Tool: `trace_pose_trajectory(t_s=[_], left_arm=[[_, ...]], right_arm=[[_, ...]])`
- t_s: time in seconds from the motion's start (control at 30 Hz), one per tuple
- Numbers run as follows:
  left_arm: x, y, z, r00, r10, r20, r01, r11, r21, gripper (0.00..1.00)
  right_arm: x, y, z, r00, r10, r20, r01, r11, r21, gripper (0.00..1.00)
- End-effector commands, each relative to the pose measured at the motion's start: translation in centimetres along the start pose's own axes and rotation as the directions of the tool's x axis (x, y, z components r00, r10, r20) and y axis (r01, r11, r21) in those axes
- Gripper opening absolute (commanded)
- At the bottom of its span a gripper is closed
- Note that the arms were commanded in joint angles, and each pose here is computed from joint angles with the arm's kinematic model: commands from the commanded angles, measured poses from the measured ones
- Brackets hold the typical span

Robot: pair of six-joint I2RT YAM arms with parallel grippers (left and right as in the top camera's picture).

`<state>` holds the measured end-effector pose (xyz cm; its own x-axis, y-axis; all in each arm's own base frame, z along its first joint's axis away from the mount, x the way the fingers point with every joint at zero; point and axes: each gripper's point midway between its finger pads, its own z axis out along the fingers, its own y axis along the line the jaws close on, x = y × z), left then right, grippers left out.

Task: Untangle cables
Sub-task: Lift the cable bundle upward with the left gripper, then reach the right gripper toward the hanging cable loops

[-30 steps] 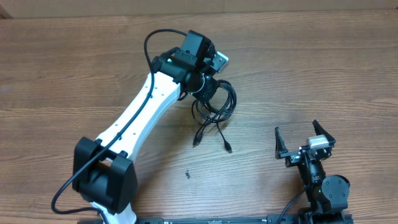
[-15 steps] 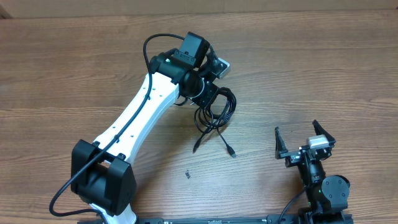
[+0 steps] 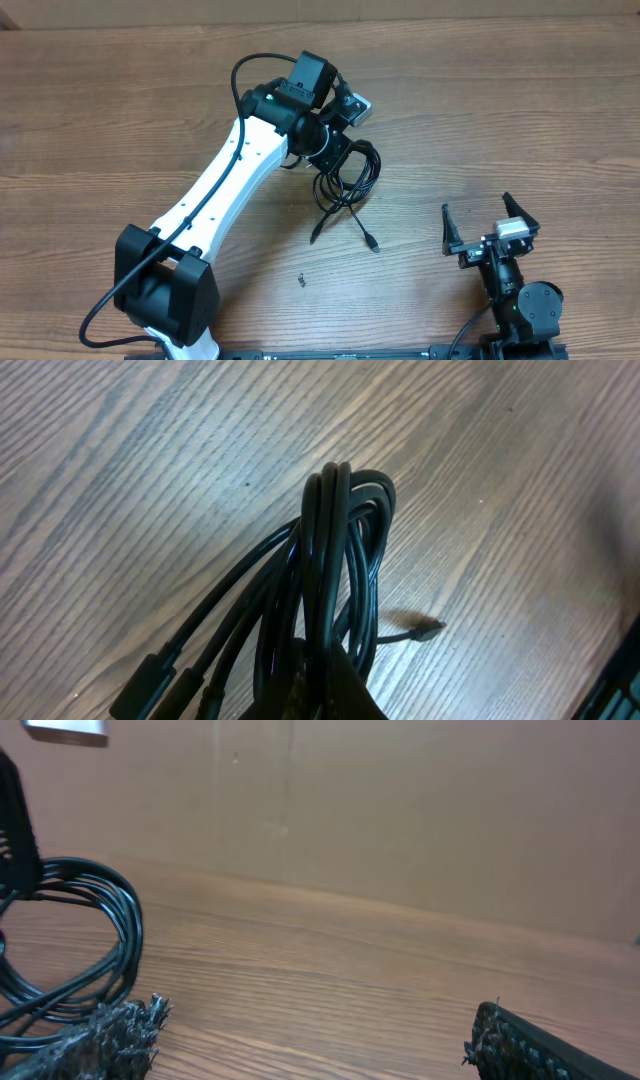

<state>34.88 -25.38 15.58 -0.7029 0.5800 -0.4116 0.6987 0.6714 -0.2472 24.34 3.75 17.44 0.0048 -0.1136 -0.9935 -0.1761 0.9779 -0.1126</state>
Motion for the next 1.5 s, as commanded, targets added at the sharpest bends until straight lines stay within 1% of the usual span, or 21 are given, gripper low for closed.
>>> trace_pose_trajectory(t_s=[0.0,0.1,0.2,0.43,0.5,0.67,0.7,0.83,0.93,1.07,1.13,1.33,1.47], left_arm=[[-1.4,-2.0,-1.5,0.995,0.071,0.067,-0.076,0.995,0.070,0.04],[-1.7,-2.9,-1.8,0.993,0.087,0.085,-0.097,0.988,0.119,0.04],[-1.4,-3.8,-2.5,0.991,0.108,0.074,-0.119,0.980,0.158,0.04],[-1.8,-4.4,-3.9,0.989,0.126,0.077,-0.137,0.977,0.161,0.04],[-1.9,-4.6,-4.0,0.988,0.128,0.084,-0.141,0.975,0.171,0.04],[-2.0,-6.5,-4.5,0.978,0.170,0.121,-0.198,0.942,0.273,0.04],[-2.1,-7.0,-4.7,0.977,0.168,0.131,-0.200,0.933,0.298,0.04],[-2.3,-8.2,-5.2,0.975,0.157,0.159,-0.206,0.907,0.368,0.04],[-2.4,-8.8,-5.5,0.973,0.152,0.173,-0.210,0.892,0.401,0.04],[-2.4,-9.4,-5.8,0.974,0.142,0.179,-0.208,0.875,0.437,0.04],[-2.4,-9.4,-5.8,0.974,0.142,0.179,-0.208,0.875,0.437,0.04],[-2.9,-11.1,-6.8,0.966,0.127,0.227,-0.232,0.817,0.528,0.04],[-2.9,-11.6,-7.2,0.965,0.119,0.236,-0.234,0.798,0.555,0.04]], right_arm=[[-0.1,1.7,-0.1,1.000,0.015,0.017,-0.014,0.995,-0.102,1.00],[-0.4,2.1,-0.1,0.977,0.212,0.003,-0.210,0.969,-0.128,1.00],[-1.1,2.5,-0.5,0.973,0.231,-0.023,-0.232,0.961,-0.151,1.00],[-3.9,2.9,-2.2,0.966,0.238,-0.102,-0.253,0.952,-0.173,1.00],[-4.8,3.4,-2.4,0.962,0.239,-0.131,-0.262,0.943,-0.203,1.00],[-5.1,4.2,-1.4,0.937,0.245,-0.250,-0.305,0.922,-0.240,1.00],[-5.0,4.7,-0.7,0.917,0.249,-0.311,-0.333,0.908,-0.254,1.00],[-4.6,5.8,1.1,0.856,0.249,-0.453,-0.403,0.870,-0.283,1.00],[-4.2,6.7,2.2,0.809,0.247,-0.534,-0.455,0.837,-0.303,1.00],[-3.4,7.7,3.1,0.760,0.242,-0.603,-0.511,0.796,-0.324,1.00],[-3.1,7.8,3.3,0.751,0.242,-0.615,-0.518,0.793,-0.321,1.00],[-3.2,7.8,3.3,0.754,0.241,-0.611,-0.519,0.789,-0.329,1.00],[-3.2,7.8,3.3,0.753,0.242,-0.612,-0.520,0.789,-0.328,1.00]])
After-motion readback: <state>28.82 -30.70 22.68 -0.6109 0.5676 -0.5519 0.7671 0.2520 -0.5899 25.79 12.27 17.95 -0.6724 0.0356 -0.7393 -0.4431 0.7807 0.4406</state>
